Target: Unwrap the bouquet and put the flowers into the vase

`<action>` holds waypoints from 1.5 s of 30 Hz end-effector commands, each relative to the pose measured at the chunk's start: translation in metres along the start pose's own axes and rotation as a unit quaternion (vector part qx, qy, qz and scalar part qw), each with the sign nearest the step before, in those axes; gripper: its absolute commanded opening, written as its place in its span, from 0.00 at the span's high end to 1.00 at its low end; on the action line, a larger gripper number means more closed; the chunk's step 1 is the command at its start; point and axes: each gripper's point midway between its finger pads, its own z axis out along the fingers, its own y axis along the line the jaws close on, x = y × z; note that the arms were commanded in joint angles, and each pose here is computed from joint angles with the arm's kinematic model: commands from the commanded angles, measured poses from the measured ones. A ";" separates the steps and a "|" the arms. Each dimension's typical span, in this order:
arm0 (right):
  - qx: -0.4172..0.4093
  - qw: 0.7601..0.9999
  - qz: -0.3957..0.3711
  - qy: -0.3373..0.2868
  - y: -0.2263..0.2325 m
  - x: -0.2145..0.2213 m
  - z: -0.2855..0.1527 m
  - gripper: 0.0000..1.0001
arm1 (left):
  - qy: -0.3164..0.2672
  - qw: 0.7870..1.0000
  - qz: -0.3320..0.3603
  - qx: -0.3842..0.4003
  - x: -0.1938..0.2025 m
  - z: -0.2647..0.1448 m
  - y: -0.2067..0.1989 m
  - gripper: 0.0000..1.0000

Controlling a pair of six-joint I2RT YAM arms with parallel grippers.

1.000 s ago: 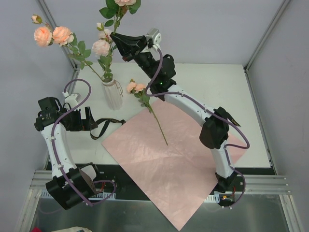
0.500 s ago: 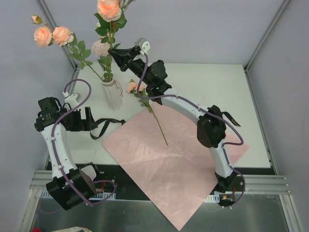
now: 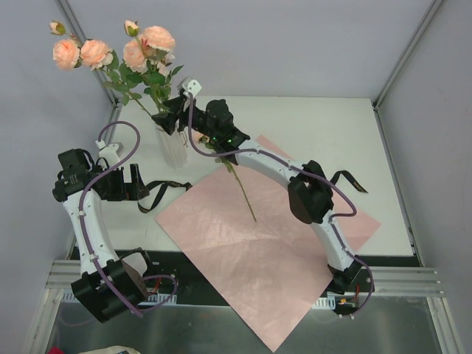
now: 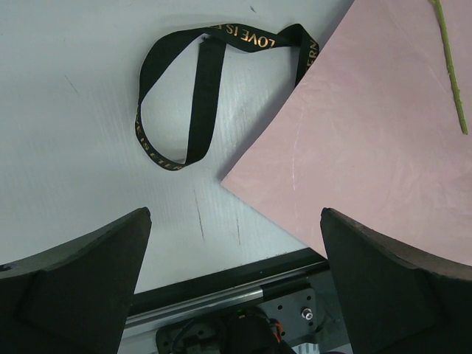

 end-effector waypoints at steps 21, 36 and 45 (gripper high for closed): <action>0.228 0.862 0.123 0.436 -0.103 0.120 -0.223 0.04 | 0.005 1.000 -0.003 0.014 -0.001 -0.002 -0.004 0.01; 0.279 0.756 0.101 0.584 -0.120 0.204 -0.271 0.42 | 0.013 1.000 -0.009 0.018 0.006 0.003 -0.003 0.01; 0.261 0.763 0.105 0.582 -0.110 0.223 -0.263 0.42 | 0.014 1.000 -0.008 0.021 0.006 0.004 -0.003 0.01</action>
